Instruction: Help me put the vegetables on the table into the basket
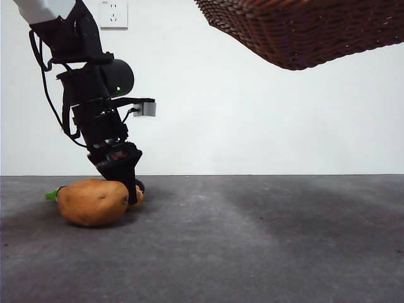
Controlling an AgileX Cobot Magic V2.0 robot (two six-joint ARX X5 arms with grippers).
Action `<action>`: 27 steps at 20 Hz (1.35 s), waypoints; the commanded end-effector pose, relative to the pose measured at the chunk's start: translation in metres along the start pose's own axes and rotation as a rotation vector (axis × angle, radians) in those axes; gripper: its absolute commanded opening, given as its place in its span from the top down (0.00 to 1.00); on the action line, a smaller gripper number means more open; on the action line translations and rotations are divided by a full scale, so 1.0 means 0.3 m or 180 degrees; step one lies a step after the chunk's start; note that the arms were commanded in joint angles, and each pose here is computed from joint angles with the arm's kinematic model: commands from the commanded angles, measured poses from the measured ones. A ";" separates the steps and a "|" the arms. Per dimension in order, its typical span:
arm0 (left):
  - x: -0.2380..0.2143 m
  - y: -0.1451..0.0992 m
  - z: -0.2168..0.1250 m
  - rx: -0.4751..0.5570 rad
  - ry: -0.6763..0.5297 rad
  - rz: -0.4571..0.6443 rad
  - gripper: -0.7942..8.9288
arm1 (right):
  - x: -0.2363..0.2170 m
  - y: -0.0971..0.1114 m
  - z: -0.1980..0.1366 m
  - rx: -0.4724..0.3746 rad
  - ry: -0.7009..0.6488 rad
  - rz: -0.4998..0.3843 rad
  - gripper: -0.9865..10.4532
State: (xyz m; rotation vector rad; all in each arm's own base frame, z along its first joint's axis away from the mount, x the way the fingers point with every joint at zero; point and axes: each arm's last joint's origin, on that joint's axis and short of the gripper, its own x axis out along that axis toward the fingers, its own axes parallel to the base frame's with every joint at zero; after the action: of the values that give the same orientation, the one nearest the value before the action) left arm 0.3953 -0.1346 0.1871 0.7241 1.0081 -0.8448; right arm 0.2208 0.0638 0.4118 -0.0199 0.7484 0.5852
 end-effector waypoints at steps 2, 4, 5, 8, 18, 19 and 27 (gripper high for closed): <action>0.024 -0.003 0.001 0.0043 0.0005 -0.0031 0.58 | -0.003 0.004 0.007 -0.0031 -0.0089 0.0030 0.92; 0.024 0.001 0.005 0.0045 -0.0035 0.0007 0.67 | -0.003 0.004 0.007 -0.0032 -0.0089 0.0032 0.92; 0.024 0.004 0.008 0.0033 -0.0067 0.0036 0.67 | -0.003 0.004 0.007 -0.0030 -0.0086 0.0031 0.92; 0.023 0.008 0.013 0.0022 -0.0118 0.0078 0.81 | -0.003 0.004 0.007 -0.0030 -0.0088 0.0032 0.92; 0.016 0.003 0.015 0.0036 -0.0069 0.0028 0.93 | -0.003 0.004 0.008 -0.0030 -0.0091 0.0030 0.92; 0.008 0.005 0.020 0.0034 -0.0055 0.0017 0.93 | -0.003 0.004 0.008 -0.0029 -0.0090 0.0032 0.92; -0.192 -0.008 0.114 0.0059 -0.0539 0.0054 0.92 | 0.002 -0.004 0.005 0.0048 -0.0050 -0.0156 0.92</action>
State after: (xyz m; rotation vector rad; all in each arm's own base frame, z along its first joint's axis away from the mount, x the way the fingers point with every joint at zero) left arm 0.3923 -0.1475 0.2477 0.6810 0.8537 -0.8867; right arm 0.2221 0.0625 0.4118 -0.0382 0.7445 0.5285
